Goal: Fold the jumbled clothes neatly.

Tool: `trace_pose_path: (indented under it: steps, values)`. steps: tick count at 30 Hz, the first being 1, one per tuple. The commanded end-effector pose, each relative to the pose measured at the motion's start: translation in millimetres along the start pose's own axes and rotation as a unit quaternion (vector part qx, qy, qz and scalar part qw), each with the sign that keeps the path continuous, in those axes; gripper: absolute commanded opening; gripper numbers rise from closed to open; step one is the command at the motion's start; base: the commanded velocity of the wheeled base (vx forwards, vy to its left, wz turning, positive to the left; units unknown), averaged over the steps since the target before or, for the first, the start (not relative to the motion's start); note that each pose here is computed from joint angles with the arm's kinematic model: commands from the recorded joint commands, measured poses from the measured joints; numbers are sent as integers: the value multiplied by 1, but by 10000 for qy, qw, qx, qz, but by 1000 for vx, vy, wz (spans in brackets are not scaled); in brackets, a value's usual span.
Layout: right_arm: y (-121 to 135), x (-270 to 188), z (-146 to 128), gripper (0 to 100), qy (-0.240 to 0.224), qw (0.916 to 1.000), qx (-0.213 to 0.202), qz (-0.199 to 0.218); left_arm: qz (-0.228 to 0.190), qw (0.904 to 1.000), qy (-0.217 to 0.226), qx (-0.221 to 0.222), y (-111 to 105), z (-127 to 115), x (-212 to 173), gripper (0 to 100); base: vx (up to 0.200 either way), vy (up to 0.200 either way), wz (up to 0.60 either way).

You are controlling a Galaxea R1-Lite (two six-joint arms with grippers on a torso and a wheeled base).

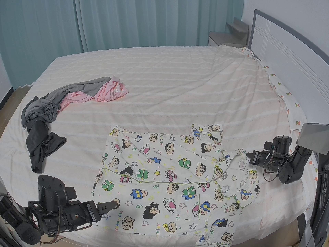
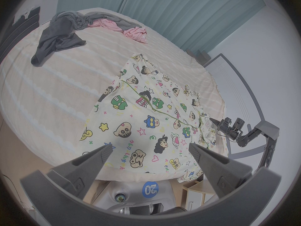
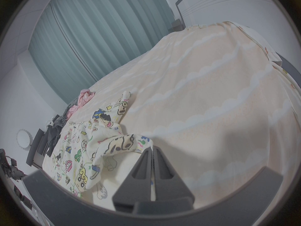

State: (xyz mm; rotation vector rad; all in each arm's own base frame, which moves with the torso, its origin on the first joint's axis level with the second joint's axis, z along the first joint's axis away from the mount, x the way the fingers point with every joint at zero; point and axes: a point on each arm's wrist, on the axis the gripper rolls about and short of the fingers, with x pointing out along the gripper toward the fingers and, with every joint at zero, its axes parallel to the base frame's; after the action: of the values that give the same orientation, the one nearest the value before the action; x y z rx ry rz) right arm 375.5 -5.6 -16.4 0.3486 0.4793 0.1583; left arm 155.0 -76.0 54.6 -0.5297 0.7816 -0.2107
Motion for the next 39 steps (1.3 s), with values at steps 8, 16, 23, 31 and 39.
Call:
trace_pose_path:
  steps: [8, 16, 23, 31, 39]
  values:
    - [-12, 5, 11, 0, -315, 9985, 25, -452, 33, 10000, 43, -2, 2, -2, -2, 100, 0, 0, 0]
    - [-13, 2, 8, 100, -253, 9980, 55, -580, 34, 10000, 53, 2, 2, -3, -2, 100, 0, 0, 0]
    - [-8, -39, 17, 100, -260, 9975, 230, -612, -27, 9999, 106, 35, 1, -4, -2, 100, 0, 0, 0]
    - [17, -110, 13, 100, -95, 9956, 893, -262, -119, 9996, 215, -121, -2, -7, -1, 100, -150, 0, 0]
    - [29, -156, -6, 100, 199, 9953, 941, -127, -159, 9993, 275, -211, -2, -7, -1, 100, -200, 0, 0]
